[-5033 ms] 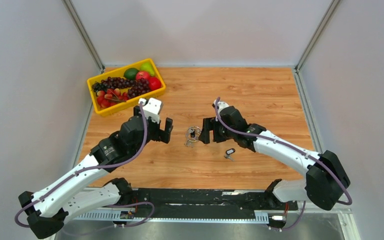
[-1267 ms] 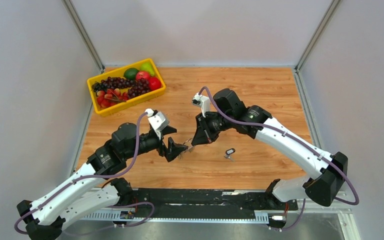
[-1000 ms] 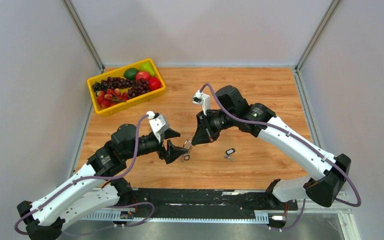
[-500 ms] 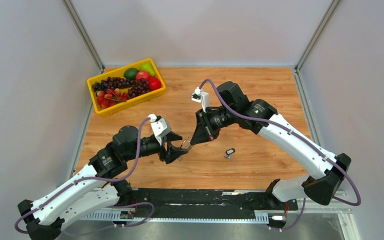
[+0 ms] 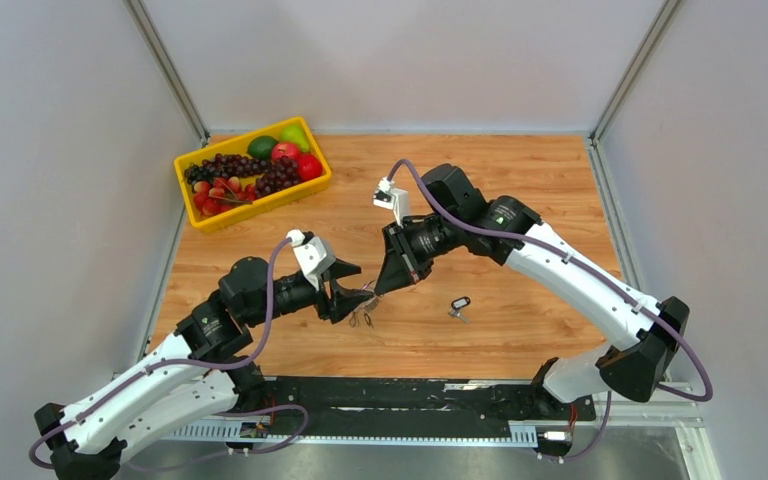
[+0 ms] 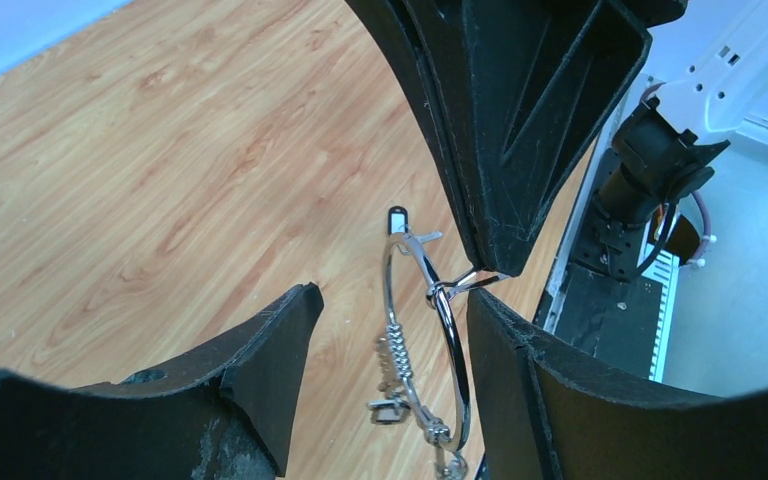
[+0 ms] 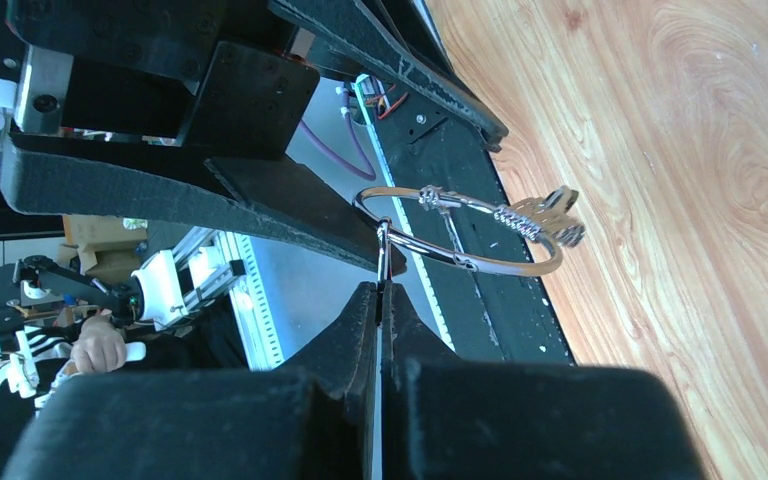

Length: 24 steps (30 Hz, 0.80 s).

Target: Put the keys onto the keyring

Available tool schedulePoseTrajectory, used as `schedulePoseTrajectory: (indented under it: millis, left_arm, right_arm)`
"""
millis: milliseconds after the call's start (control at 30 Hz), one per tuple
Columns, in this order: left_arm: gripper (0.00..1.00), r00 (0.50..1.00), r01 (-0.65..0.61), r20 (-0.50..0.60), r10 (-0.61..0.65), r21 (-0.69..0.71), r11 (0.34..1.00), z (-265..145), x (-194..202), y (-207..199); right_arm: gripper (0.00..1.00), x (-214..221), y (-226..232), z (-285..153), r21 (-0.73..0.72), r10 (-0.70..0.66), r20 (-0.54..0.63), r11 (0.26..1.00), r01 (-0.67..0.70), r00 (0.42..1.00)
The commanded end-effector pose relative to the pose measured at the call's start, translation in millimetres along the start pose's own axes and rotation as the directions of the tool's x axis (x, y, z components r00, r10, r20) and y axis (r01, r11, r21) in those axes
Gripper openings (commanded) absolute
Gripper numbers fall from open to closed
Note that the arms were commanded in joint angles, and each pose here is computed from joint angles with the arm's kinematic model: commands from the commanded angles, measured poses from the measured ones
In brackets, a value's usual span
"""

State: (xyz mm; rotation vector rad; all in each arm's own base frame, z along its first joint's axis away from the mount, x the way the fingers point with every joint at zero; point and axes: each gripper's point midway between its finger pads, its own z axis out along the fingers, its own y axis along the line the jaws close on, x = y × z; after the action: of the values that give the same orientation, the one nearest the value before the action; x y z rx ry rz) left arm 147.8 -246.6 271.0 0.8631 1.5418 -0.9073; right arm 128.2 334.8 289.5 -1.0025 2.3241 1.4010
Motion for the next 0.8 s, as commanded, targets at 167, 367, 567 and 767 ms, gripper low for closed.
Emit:
schedulePoseTrajectory:
  millis: [167, 367, 567, 767]
  left_arm:
    - [0.61, 0.997, -0.056, 0.060, 0.055, 0.021, 0.998, 4, -14, -3]
    - [0.47, 0.995, -0.078, 0.070, 0.076, 0.027, 0.997, 5, -15, -4]
    - [0.18, 0.988, -0.107, 0.113, 0.106, 0.003, 0.994, 3, -23, -1]
    - [0.01, 0.978, -0.123, 0.171, 0.123, -0.011, 0.992, -2, -32, -1]
  right_arm:
    - [0.00, -18, 33, -3, -0.100, 0.008, 0.009, 0.995, -0.007, 1.000]
    - [0.00, -22, 38, 0, -0.113, 0.022, 0.001, 0.993, -0.021, 1.000]
    - [0.00, -22, 41, 3, -0.123, 0.034, -0.012, 0.992, -0.035, 0.999]
    - [0.03, -23, 45, 2, -0.131, 0.035, -0.016, 0.991, -0.037, 0.999]
